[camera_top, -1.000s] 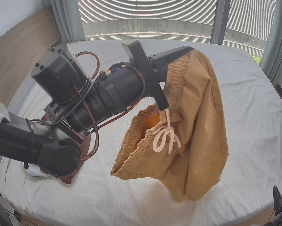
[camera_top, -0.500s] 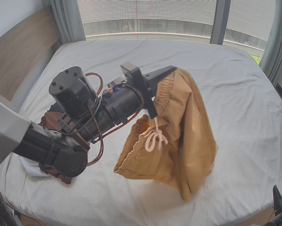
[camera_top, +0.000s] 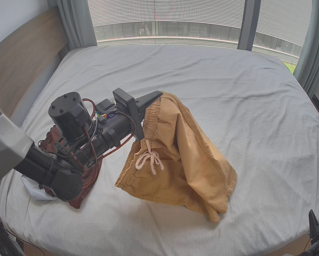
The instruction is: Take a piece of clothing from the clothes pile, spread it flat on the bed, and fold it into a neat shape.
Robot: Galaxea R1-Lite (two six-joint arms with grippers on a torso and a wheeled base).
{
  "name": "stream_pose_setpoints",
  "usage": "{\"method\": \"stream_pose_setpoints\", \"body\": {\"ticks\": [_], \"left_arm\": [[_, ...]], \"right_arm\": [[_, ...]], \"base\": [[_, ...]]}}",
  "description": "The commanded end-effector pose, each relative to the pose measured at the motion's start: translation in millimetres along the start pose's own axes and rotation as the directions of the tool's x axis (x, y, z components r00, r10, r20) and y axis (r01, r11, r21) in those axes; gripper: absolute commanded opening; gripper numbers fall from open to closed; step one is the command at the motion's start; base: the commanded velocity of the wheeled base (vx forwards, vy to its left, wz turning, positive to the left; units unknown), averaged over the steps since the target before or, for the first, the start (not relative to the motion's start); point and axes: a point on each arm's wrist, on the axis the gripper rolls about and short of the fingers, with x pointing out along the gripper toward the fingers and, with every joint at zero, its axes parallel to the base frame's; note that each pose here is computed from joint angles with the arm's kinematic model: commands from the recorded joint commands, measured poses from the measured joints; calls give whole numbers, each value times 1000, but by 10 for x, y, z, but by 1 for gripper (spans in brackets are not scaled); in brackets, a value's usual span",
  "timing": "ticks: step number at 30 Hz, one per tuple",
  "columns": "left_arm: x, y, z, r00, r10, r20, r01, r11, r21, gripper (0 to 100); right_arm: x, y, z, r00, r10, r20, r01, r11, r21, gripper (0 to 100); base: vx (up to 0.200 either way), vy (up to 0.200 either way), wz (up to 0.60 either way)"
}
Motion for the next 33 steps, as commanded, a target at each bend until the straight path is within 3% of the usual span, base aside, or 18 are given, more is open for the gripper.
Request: {"method": "stream_pose_setpoints", "body": {"ticks": [1,9,15,19,23,33], "left_arm": [[-121,-40,88,999,8,36,-9,1000,19,0],[-345,-113,328,994,22,109,-33,994,103,0],[-494,33,405,986,87,142,-124,954,274,0],[-600,134,360,988,135,73,-153,917,369,0],[-636,177,352,989,143,31,-144,910,390,0],[-695,187,507,988,122,100,-154,882,445,0]], "right_arm": [[3,0,-52,1000,0,-5,0,1000,0,100],[3,0,-52,1000,0,-5,0,1000,-2,100],[1,0,-54,1000,-2,-3,2,1000,-5,100],[1,0,-54,1000,-2,-3,2,1000,-5,100],[1,0,-53,1000,-2,-1,2,1000,-5,100],[1,0,-53,1000,-2,-1,2,1000,1,100]], "base": [[0,0,0],[0,0,0],[0,0,0],[0,0,0],[0,0,0],[0,0,0]]}}
